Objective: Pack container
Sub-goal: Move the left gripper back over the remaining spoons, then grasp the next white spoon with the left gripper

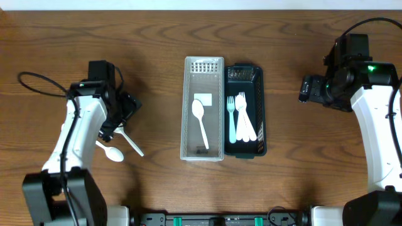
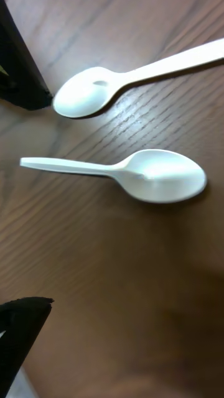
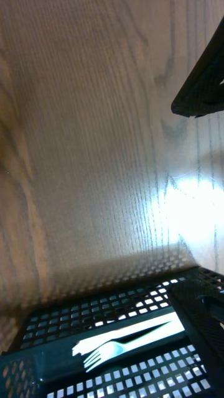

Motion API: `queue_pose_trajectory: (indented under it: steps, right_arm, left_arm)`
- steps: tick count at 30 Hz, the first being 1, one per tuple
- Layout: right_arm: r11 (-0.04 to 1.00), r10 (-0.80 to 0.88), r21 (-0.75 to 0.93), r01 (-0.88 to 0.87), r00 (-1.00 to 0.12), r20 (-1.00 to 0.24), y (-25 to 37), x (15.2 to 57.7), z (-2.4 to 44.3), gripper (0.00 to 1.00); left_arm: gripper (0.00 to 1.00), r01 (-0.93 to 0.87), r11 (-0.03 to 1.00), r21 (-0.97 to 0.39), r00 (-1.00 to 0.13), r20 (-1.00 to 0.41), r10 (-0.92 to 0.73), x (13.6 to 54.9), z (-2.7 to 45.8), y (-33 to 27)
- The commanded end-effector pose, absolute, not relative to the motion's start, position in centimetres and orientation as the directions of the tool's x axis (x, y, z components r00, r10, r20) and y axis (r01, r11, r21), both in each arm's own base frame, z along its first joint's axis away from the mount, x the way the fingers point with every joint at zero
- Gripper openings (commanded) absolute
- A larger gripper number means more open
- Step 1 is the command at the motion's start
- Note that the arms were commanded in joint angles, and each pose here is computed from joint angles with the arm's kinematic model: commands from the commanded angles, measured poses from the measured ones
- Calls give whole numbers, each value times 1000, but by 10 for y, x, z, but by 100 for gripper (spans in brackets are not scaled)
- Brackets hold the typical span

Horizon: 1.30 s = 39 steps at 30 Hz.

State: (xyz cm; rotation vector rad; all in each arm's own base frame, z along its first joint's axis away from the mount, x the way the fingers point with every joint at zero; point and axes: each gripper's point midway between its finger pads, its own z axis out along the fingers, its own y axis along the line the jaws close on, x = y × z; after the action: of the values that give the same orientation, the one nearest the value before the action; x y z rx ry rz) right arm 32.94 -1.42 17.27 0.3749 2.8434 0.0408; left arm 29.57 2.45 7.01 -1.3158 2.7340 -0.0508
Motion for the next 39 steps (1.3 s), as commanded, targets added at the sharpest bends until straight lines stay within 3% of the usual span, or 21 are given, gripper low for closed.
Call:
queue_pose_trajectory:
  steps: [1,19,39]
  right_arm:
    - [968,252,64,244,-930,-267,-16,330,173,88]
    - [968,252,63,244,-932,-262,-16,329,173,88]
    - [968,252,63,244,-931,-263,-16,329,173,89]
  left_arm:
    - [98,-776,630,-45,-629,-36,-777,286,49,29]
    - [98,-672,741,15,-739,52,-671,285,-2,30]
    - [98,-636,770,-45,-771,58,-634,293,-5,22]
